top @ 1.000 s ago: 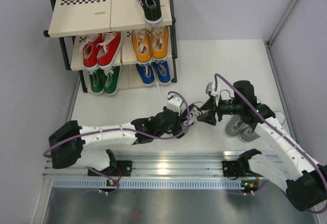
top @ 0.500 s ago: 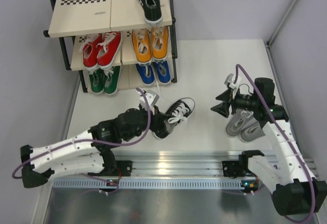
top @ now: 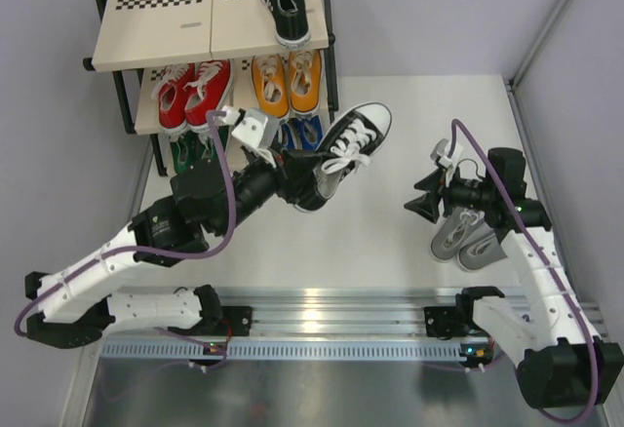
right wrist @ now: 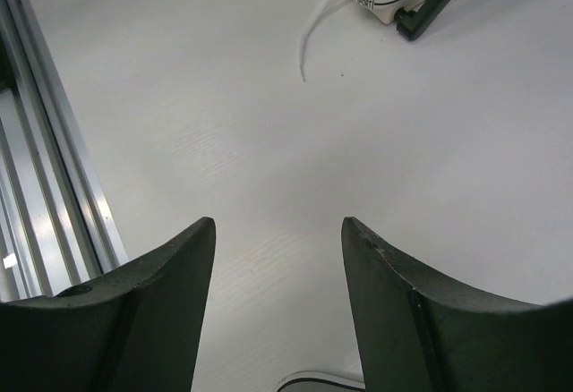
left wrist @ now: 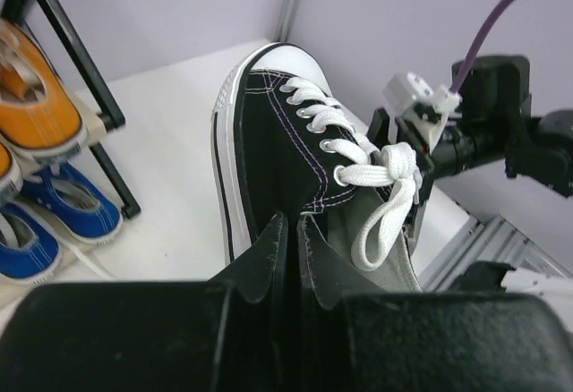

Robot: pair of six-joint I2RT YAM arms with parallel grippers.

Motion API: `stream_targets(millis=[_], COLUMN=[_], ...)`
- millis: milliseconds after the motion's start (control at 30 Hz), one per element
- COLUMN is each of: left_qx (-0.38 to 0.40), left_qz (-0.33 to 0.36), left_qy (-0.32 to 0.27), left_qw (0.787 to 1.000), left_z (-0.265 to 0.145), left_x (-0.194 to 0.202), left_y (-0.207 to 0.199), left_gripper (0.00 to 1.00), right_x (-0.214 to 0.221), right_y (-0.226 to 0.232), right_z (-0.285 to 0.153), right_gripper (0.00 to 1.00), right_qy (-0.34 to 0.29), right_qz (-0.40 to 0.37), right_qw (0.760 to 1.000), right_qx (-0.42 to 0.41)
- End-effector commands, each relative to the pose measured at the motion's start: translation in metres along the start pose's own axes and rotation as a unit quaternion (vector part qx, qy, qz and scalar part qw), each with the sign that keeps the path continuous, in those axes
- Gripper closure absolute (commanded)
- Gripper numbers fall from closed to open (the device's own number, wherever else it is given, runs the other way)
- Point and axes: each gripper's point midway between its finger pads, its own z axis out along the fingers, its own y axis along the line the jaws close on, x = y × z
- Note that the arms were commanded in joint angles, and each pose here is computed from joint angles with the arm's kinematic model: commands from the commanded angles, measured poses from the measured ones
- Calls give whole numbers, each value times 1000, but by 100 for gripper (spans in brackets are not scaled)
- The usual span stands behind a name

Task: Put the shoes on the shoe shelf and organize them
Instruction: Pick up the shoe at the center of the board, then place the shoe at the shoe shelf.

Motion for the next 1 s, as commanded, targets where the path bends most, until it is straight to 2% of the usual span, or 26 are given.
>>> stream_targets(millis=[0, 200, 333, 400, 433, 500, 533, 600, 767, 967], left_qx=[-8, -32, -59, -67, -67, -91, -80, -107, -165, -242], left_qz=[-5, -3, 9, 16, 8, 8, 0, -11, -20, -29], left_qy=[-119, -205, -234, -237, -257, -262, -278, -295, -359, -393], left_qw=[993, 978, 970, 969, 964, 961, 957, 949, 918, 887], left_z=[2, 6, 12, 25, 18, 31, 26, 34, 21, 13], left_x=[-86, -167, -203, -209, -227, -235, -251, -265, -306, -319], left_y=[-9, -17, -17, -17, -15, -1, -1, 26, 77, 131], left_gripper=[100, 100, 100, 100, 100, 100, 100, 100, 100, 100], right_x=[-3, -1, -1, -1, -1, -1, -1, -1, 1, -1], right_y=[-6, -7, -8, -7, -7, -8, -7, -8, -9, -8], right_z=[0, 0, 0, 0, 0, -1, 0, -1, -2, -3], right_gripper=[42, 43, 43, 43, 43, 44, 44, 44, 45, 46], right_qy=[-8, -8, -7, -7, -7, -7, -7, -7, -5, -6], right_qz=[-14, -11, -9, -8, -9, -8, -8, -9, -7, -9], right_qw=[1000, 1000, 1000, 1000, 1000, 1000, 1000, 1000, 1000, 1000], right_qx=[5, 6, 6, 5, 6, 7, 6, 7, 9, 8])
